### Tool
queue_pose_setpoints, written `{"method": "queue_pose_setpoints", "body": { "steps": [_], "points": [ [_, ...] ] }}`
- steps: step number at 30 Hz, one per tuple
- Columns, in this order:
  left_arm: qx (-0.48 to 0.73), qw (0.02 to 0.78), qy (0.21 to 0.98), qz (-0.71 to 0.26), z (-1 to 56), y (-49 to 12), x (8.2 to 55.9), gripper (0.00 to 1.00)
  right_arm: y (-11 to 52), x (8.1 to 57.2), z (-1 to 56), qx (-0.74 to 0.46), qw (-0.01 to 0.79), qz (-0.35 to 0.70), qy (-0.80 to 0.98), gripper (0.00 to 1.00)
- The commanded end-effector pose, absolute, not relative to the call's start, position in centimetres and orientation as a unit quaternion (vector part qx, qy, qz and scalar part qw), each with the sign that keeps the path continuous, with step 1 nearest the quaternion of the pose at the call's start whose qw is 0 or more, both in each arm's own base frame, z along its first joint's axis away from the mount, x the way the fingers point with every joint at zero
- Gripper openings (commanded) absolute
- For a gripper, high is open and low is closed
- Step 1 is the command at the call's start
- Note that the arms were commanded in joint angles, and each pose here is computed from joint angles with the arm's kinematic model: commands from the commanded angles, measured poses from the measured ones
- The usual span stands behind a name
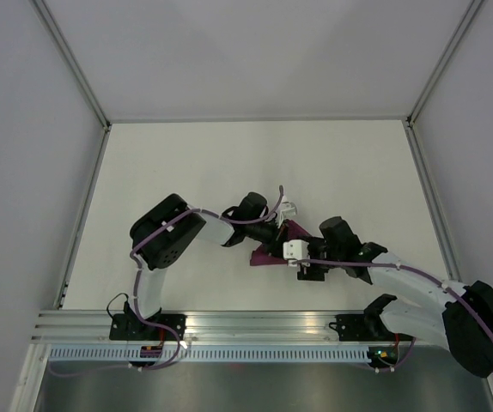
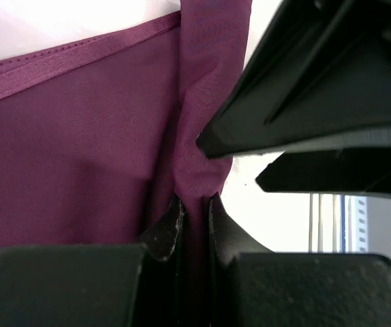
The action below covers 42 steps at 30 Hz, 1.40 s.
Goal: Fold the napkin, place the utensils inside, and roll it up
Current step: Roll the napkin with the utensil
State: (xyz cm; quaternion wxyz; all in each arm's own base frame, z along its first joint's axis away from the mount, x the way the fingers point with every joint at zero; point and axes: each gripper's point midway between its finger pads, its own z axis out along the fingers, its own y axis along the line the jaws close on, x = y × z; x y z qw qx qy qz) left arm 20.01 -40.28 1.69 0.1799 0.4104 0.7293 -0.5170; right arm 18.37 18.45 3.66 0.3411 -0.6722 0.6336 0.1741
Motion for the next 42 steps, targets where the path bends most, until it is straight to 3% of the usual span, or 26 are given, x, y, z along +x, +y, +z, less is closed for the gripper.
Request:
{"method": "queue_pose_setpoints", "body": {
  "steps": [1, 8, 18, 20, 23, 25, 28, 34, 42],
  "points": [
    [0.342, 0.023, 0.830, -0.441, -6.2, -34.5, 16.1, 0.02, 19.3, 20.3, 4.3, -0.672, 0.392, 0.117, 0.617, 0.74],
    [0.333, -0.003, 0.825, -0.456, -6.2, -34.5, 15.6, 0.02, 19.7, 19.8, 2.5, -0.692, 0.379, 0.092, 0.607, 0.72],
    [0.327, -0.033, 0.817, -0.473, -6.2, -34.4, 15.1, 0.02, 19.0, 18.6, -0.4, -0.715, 0.318, 0.099, 0.615, 0.50],
    [0.329, -0.033, 0.815, -0.476, -6.2, -34.4, 15.1, 0.04, 18.8, 18.3, -0.8, -0.718, 0.305, 0.103, 0.617, 0.37],
    [0.329, -0.029, 0.815, -0.476, -6.0, -34.4, 15.3, 0.18, 18.5, 17.7, -1.6, -0.721, 0.284, 0.110, 0.622, 0.26],
    [0.331, -0.019, 0.815, -0.476, -5.6, -34.5, 15.7, 0.29, 18.3, 17.5, -1.9, -0.722, 0.274, 0.111, 0.625, 0.21],
    [0.335, 0.002, 0.811, -0.480, -4.4, -34.8, 16.3, 0.38, 18.2, 17.2, -1.9, -0.721, 0.266, 0.118, 0.629, 0.17],
    [0.337, 0.061, 0.807, -0.481, -1.3, -35.6, 18.6, 0.45, 18.3, 16.3, -2.0, -0.720, 0.238, 0.144, 0.636, 0.11],
    [0.344, 0.171, 0.809, -0.446, 3.9, -35.7, 22.1, 0.46, 18.3, 15.7, -1.6, -0.703, 0.184, 0.200, 0.657, 0.08]
  ]
}}
